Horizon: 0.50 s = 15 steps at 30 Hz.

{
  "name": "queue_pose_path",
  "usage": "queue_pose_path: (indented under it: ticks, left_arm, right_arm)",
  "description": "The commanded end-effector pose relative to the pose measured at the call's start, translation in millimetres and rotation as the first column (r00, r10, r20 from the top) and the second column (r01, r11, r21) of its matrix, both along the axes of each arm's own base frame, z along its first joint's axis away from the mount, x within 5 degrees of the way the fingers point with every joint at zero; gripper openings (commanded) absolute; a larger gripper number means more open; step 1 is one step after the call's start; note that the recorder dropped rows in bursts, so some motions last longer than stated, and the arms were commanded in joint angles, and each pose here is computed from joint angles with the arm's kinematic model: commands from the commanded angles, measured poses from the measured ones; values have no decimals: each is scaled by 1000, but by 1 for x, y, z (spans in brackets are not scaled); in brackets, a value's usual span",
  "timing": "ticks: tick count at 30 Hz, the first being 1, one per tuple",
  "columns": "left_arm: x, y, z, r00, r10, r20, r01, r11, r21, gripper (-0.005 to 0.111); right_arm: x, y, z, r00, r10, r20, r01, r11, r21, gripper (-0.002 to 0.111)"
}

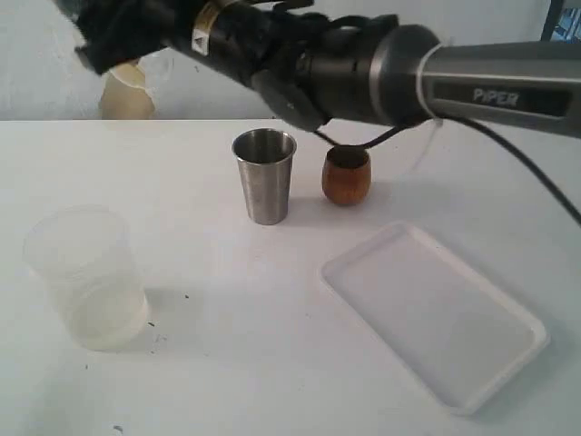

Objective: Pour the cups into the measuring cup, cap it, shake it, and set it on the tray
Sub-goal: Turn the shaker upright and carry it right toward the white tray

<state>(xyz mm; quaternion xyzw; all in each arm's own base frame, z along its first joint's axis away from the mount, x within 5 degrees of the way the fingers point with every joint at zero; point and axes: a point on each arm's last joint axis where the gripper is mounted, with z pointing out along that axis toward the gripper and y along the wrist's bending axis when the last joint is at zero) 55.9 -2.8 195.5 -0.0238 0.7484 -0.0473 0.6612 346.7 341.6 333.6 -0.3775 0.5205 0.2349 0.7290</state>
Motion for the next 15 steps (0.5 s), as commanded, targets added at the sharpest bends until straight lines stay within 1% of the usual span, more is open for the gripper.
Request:
queue_pose_path:
  ticks: [1, 2, 5, 7, 9, 11, 15]
  left_arm:
    - [0, 0, 0, 1000, 0, 10, 0, 1000, 1, 0]
    - [0, 0, 0, 1000, 0, 10, 0, 1000, 1, 0]
    - [0, 0, 0, 1000, 0, 10, 0, 1000, 1, 0]
    - [0, 0, 0, 1000, 0, 10, 0, 1000, 1, 0]
    - [0, 0, 0, 1000, 0, 10, 0, 1000, 1, 0]
    - [0, 0, 0, 1000, 0, 10, 0, 1000, 1, 0]
    - [0, 0, 0, 1000, 0, 10, 0, 1000, 1, 0]
  right_arm:
    - [15, -33, 22, 946, 131, -296, -46, 959, 278, 0]
    - [13, -35, 25, 940, 151, -305, -71, 964, 256, 0]
    - [8, -38, 32, 930, 179, -322, -101, 964, 244, 0]
    - [4, -41, 39, 938, 155, -309, -89, 972, 218, 0]
    - [3, -47, 47, 944, 103, -315, -43, 981, 191, 0]
    - [1, -56, 56, 937, 23, -348, 36, 986, 163, 0]
    - [-5, -73, 66, 936, -127, -329, 152, 987, 54, 0]
